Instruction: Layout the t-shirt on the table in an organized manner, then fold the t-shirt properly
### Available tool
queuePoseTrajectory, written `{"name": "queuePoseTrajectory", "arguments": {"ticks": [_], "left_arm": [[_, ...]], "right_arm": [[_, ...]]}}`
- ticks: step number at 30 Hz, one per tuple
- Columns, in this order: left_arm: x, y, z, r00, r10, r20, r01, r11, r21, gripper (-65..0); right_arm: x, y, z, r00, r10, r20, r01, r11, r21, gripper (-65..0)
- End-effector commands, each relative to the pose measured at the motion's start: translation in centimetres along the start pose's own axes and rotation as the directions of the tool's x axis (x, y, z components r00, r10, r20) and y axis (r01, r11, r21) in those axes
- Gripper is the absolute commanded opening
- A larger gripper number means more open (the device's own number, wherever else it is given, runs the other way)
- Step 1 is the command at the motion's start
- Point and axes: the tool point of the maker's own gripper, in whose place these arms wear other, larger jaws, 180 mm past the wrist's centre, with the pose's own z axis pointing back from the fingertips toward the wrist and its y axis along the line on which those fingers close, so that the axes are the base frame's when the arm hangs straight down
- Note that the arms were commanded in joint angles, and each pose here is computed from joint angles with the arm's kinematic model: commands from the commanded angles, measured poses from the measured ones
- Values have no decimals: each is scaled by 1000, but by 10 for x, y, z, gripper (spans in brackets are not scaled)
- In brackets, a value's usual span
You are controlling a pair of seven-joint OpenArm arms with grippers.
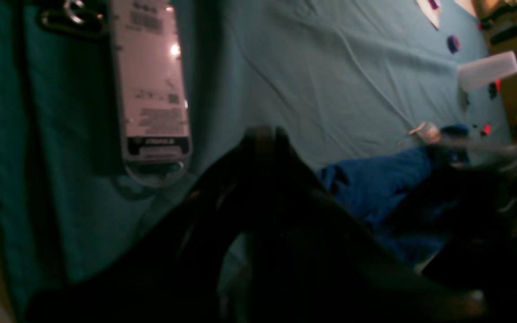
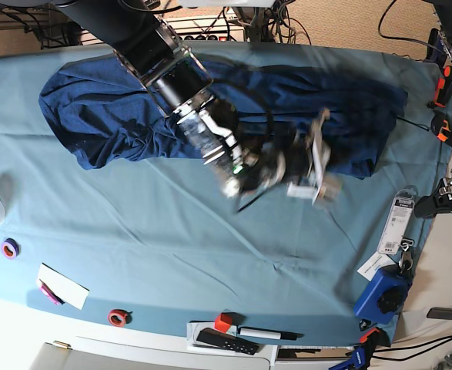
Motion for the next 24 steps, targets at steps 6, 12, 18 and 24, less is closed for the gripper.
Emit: {"name": "queuePoseTrajectory", "arguments": {"ticks": [6,12,18,24], "left_arm": [[-7,1,12,999,-8,-41,8,1000,1,-623],[-70,-1,21,982,91,-166,-99,994,-40,-333],[-103,4,28,964,145,-222,-152,988,-12,-228],[-104,2,27,961,151,-230,-157,987,-11,-218]], "right_arm": [[84,-62,92,964,84,253,-14,963,-268,-650],[58,-144,215,910,-74,409,300,798,-523,-650],[-2,-163,305,819,-188,541,511,667,-542,-650],[-54,-154,369,758,-223,613,609,578,-543,-650]]}}
